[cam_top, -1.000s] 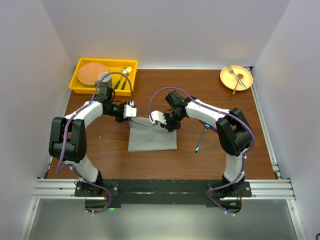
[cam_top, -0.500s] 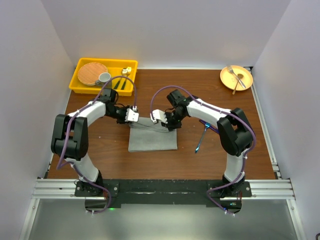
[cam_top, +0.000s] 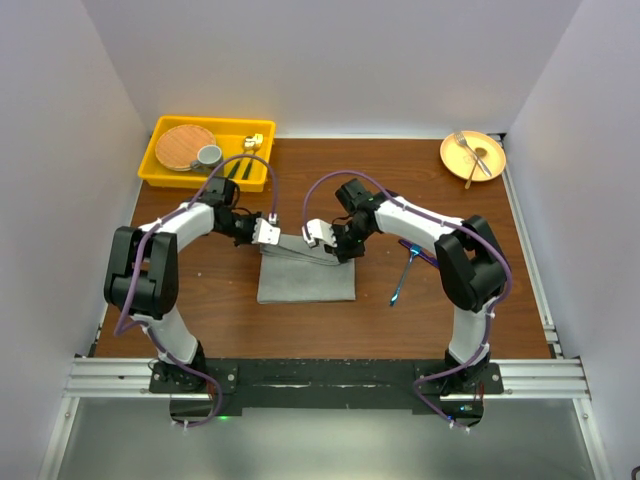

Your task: Fold the napkin into a case and place the utensils inside

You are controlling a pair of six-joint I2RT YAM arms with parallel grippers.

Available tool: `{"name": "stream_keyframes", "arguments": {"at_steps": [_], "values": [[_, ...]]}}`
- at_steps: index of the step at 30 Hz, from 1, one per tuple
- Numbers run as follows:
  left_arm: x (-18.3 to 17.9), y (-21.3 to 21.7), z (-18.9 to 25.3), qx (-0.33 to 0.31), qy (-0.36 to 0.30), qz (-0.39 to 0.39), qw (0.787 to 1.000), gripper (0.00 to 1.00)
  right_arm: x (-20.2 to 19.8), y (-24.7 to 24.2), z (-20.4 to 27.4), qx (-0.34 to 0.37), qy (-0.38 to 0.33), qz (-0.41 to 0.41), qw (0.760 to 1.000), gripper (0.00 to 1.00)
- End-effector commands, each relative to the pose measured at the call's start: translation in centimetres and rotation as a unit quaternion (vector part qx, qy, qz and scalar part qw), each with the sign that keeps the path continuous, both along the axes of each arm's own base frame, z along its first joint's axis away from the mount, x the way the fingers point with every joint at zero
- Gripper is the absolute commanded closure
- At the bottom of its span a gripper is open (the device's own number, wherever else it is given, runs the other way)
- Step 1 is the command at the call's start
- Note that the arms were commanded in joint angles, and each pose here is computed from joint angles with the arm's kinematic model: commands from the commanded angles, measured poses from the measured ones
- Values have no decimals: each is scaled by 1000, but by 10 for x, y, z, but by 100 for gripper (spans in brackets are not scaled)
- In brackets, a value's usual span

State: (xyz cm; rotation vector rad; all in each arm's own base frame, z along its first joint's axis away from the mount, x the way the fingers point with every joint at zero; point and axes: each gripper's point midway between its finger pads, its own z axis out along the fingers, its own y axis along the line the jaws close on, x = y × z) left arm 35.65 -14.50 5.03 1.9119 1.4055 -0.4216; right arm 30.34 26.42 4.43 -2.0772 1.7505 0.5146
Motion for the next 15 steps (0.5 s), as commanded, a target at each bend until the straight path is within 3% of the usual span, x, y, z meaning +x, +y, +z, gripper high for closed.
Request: {"name": "stream_keyframes", "arguments": {"at_steps": [1,2,3,15], "values": [[-4,-7,6,-7,-11,-19,1000,90,1,4,27,27,-16,12,999,100],[-6,-7,8,-9,-11,-19,1000,98,1,5,28,28,-17,13,999,100],[-7,-8,10,-12,-12,-19,1000,100,1,5,30,29,-16,11,999,100],[-49,-10,16,0,23,-42,999,100,-13,-4,39,31,-3,10,999,100]]}}
